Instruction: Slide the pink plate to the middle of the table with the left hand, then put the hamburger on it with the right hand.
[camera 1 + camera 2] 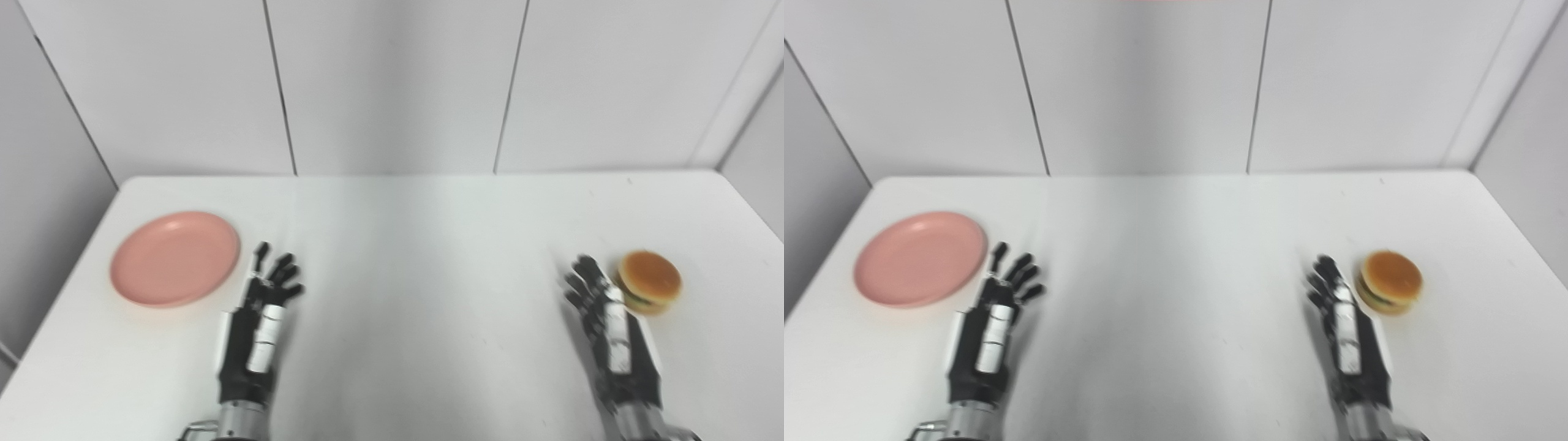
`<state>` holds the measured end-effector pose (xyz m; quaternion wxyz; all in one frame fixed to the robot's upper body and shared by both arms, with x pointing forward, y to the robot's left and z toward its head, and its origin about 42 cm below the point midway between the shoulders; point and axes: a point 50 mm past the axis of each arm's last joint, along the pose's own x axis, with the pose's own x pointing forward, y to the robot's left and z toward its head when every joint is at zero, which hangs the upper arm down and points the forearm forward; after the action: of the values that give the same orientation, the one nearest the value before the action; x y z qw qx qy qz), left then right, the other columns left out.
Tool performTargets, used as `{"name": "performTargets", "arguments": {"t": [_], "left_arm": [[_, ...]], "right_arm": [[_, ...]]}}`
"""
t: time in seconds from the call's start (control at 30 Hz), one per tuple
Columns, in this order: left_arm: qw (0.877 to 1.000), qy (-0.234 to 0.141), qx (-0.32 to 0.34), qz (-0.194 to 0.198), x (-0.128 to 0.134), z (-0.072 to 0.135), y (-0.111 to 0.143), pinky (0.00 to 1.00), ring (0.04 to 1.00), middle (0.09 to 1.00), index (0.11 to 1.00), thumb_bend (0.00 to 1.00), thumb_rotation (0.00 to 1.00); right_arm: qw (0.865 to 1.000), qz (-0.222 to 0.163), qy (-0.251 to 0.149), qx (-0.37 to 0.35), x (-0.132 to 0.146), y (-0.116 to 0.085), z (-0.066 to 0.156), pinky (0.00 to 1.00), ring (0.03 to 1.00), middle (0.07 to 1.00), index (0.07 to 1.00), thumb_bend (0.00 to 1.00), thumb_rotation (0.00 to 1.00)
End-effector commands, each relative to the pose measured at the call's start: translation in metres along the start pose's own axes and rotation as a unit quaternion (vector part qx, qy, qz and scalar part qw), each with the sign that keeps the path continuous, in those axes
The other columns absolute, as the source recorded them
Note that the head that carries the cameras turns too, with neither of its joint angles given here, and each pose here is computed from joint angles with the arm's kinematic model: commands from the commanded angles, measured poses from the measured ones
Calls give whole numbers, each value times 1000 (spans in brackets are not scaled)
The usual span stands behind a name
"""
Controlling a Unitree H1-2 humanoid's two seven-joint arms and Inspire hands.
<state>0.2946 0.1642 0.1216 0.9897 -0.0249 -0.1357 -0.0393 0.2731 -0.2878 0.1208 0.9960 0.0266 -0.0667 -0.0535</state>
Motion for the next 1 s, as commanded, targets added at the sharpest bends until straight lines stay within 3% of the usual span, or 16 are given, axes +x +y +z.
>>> {"name": "performTargets", "arguments": {"t": [0.0,0.37,0.67,0.83,0.97], "left_arm": [[1000,17,0,4,-13,-17,-6,767,854,883,955,699,802],[1000,17,-10,2,-11,-21,-11,790,854,874,955,665,772],[1000,8,-18,14,-11,-13,-2,771,857,879,944,723,796],[998,-35,-45,28,0,32,8,815,887,900,952,786,815],[994,-77,-49,52,15,63,25,766,850,876,931,834,808]], "right_arm": [[1000,1,12,-2,-10,-10,-15,893,909,926,899,774,1000],[1000,2,18,25,-8,-14,-17,881,898,922,883,860,1000],[999,-3,22,27,-9,-6,-18,857,876,910,869,865,1000],[999,-6,25,42,-10,-3,-16,877,883,913,874,874,1000],[999,-4,25,44,-11,0,-14,863,877,909,871,852,1000]]}}
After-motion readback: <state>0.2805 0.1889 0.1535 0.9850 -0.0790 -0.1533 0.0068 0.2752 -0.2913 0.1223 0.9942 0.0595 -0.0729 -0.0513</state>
